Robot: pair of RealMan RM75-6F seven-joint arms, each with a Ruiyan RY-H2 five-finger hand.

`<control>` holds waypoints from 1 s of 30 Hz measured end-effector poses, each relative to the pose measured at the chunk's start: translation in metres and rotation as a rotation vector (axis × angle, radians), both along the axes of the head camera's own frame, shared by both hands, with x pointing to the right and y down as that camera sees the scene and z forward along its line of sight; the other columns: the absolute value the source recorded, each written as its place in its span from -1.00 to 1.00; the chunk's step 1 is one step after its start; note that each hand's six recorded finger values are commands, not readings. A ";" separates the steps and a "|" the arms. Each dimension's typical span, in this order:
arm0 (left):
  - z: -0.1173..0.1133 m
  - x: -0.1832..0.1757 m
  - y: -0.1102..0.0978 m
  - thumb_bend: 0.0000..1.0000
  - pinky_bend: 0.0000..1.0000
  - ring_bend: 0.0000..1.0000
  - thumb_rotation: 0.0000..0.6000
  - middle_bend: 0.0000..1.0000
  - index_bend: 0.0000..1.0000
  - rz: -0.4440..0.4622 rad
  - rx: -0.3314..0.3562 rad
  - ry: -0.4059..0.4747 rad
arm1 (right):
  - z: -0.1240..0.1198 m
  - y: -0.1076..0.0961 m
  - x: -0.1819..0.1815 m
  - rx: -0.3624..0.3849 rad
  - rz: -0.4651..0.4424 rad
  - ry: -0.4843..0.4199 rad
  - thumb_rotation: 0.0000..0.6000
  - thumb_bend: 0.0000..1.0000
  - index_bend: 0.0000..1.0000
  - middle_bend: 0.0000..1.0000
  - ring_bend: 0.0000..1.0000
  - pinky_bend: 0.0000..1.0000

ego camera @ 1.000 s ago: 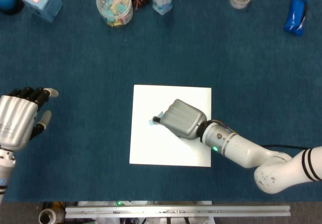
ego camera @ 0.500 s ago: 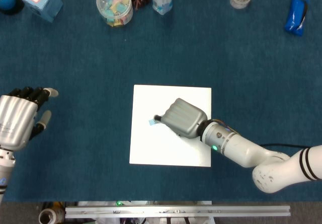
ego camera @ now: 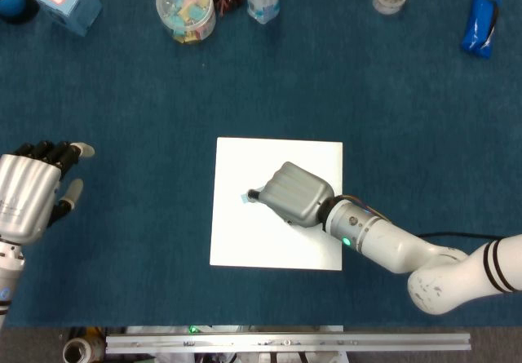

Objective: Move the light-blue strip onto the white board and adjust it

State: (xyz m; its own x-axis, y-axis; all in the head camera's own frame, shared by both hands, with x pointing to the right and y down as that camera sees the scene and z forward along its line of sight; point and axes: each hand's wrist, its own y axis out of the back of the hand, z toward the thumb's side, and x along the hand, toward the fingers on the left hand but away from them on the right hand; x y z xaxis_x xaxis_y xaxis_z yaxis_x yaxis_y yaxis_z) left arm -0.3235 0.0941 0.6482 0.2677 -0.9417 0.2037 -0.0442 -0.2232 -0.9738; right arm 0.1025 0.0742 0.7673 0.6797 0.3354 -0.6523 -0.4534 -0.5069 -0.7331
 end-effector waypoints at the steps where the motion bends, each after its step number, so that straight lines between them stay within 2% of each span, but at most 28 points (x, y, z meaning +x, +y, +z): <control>1: 0.000 0.000 0.000 -0.33 0.11 -0.09 1.00 -0.06 -0.29 -0.001 0.000 0.000 | 0.000 0.000 0.000 0.000 0.000 0.002 1.00 1.00 -0.43 1.00 1.00 1.00; 16: 0.000 0.000 -0.001 -0.33 0.11 -0.09 1.00 -0.06 -0.29 -0.003 -0.001 -0.003 | 0.003 -0.003 0.000 -0.001 0.012 0.005 1.00 1.00 -0.43 1.00 1.00 1.00; 30: -0.001 -0.005 -0.002 -0.33 0.11 -0.09 1.00 -0.06 -0.29 -0.015 0.001 -0.003 | 0.002 -0.002 -0.012 -0.018 0.028 -0.033 1.00 1.00 -0.43 1.00 1.00 1.00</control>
State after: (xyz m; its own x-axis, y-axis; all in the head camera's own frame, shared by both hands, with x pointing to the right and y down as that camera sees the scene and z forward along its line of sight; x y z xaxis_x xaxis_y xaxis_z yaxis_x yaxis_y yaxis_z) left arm -0.3281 0.0925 0.6471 0.2533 -0.9458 0.2034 -0.0446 -0.2215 -0.9742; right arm 0.0905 0.0725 0.7692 0.6913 0.3429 -0.6360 -0.4149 -0.5322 -0.7380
